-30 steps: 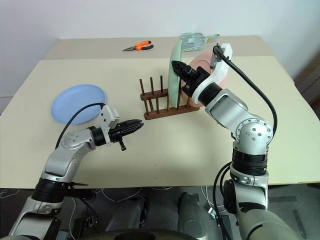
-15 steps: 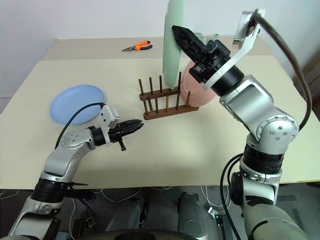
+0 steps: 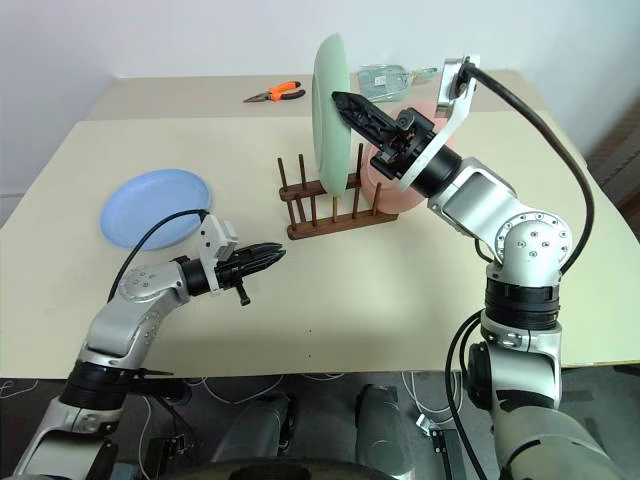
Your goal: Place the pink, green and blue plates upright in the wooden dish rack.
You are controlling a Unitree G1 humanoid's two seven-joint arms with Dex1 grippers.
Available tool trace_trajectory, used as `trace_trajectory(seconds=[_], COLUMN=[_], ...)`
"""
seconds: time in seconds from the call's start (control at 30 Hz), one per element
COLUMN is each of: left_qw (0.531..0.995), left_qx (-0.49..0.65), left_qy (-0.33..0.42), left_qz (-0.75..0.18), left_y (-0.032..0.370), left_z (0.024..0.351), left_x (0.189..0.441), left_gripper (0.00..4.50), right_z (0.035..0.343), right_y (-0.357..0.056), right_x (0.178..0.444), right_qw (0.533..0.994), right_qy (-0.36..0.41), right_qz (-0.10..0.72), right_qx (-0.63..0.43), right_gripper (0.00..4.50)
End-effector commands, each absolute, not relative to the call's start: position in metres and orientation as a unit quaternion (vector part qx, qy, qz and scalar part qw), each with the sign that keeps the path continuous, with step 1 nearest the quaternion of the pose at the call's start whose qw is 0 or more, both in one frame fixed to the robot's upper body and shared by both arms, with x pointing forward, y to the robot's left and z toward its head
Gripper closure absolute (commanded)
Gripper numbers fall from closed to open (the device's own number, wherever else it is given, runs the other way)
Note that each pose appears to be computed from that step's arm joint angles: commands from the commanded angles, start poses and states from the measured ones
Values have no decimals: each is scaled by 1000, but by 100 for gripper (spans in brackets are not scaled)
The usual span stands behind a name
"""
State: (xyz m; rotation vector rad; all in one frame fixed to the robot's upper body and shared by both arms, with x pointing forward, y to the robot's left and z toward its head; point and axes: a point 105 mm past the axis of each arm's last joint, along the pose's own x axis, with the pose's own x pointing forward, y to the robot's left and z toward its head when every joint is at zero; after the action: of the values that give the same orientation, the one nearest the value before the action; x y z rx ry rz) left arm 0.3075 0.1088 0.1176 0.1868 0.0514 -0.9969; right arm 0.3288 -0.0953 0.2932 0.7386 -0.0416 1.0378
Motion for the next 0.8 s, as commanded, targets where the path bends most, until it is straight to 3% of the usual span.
trace_trajectory(seconds=[0.03, 0.27, 0.47, 0.57, 0.63, 0.7, 0.73, 0.8], left_qw=[874, 873, 873, 873, 874, 877, 878, 884], left_qx=[93, 91, 92, 85, 71, 63, 65, 86], left_qy=[0, 2, 4, 10, 20, 21, 21, 18], left_qz=[-477, -480, -478, -481, -480, -476, -473, -458], left_y=[111, 108, 109, 110, 111, 113, 113, 116], left_z=[131, 129, 128, 127, 127, 129, 129, 129], left_x=[305, 304, 303, 301, 302, 305, 306, 311], left_gripper=[401, 401, 401, 401, 401, 312, 266, 171], right_z=[303, 289, 287, 288, 290, 290, 292, 300], right_y=[-92, -97, -103, -106, -110, -111, -112, -116], right_x=[332, 359, 367, 366, 365, 363, 360, 352], right_qw=[799, 807, 805, 806, 821, 849, 861, 871], right_qy=[-32, -11, -12, -18, -33, -48, -63, -96], right_qz=[502, 484, 483, 484, 477, 463, 460, 454], right_qx=[331, 338, 344, 340, 311, 249, 210, 160], right_gripper=[445, 445, 445, 357, 259, 144, 108, 107])
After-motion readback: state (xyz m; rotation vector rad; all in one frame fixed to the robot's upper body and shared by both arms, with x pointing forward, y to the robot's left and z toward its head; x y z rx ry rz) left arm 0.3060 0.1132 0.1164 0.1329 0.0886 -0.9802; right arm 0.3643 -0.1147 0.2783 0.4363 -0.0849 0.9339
